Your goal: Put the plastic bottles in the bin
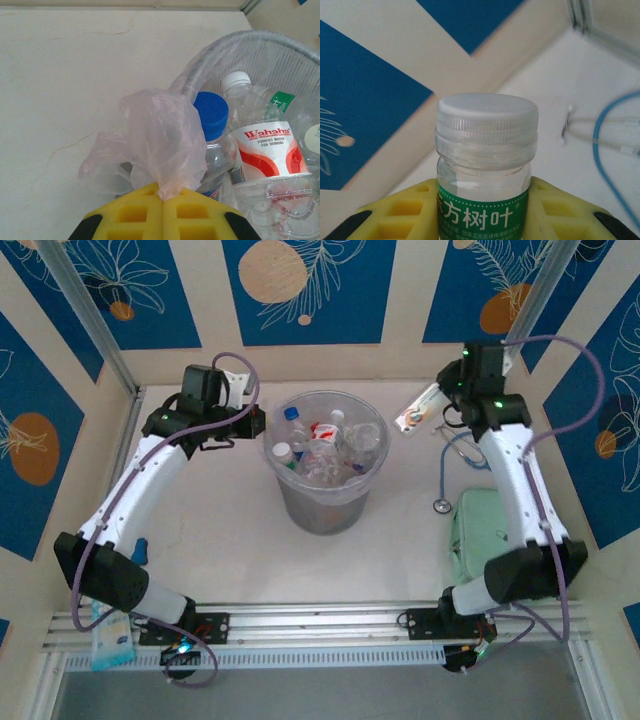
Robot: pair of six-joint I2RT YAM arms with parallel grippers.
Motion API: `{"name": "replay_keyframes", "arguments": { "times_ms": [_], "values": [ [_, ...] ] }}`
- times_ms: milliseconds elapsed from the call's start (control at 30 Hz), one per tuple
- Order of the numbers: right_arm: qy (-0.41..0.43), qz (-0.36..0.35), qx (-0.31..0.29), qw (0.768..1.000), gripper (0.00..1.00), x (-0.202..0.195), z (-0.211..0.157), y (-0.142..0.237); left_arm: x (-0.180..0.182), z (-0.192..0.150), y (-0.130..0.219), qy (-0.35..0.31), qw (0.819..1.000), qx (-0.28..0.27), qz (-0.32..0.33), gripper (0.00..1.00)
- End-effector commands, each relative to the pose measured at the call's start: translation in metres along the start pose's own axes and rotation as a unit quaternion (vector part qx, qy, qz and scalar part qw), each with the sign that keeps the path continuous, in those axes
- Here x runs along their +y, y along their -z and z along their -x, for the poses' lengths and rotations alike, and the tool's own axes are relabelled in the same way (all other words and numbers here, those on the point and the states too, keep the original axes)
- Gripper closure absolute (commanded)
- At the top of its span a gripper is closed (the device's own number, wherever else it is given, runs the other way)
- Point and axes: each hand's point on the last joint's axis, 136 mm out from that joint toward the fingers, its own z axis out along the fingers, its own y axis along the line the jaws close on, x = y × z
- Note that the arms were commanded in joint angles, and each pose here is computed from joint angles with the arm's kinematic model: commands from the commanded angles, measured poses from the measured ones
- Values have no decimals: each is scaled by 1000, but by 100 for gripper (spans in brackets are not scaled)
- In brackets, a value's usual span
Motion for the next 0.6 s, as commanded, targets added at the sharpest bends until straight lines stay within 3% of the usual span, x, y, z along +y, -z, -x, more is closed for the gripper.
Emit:
{"name": "replay_keyframes", "arguments": {
  "times_ms": [0,100,200,300,400,567],
  "values": [
    [56,32,-79,995,91,13,38,51,-25,-25,-19,7,997,50,-65,100],
    [59,150,-125,979,98,51,52,88,-38,-24,-20,-4,995,50,-87,100],
    [83,288,-173,938,98,94,60,125,-50,-25,-19,-19,993,53,-102,100],
    [137,366,-204,898,99,124,60,142,-54,-27,-18,-24,993,54,-104,100],
    [199,443,-198,851,100,156,42,154,-54,-27,-17,-24,993,54,-103,100],
    [334,533,-146,764,100,203,-26,157,-56,-25,-15,-25,993,51,-104,100]
  ]
}}
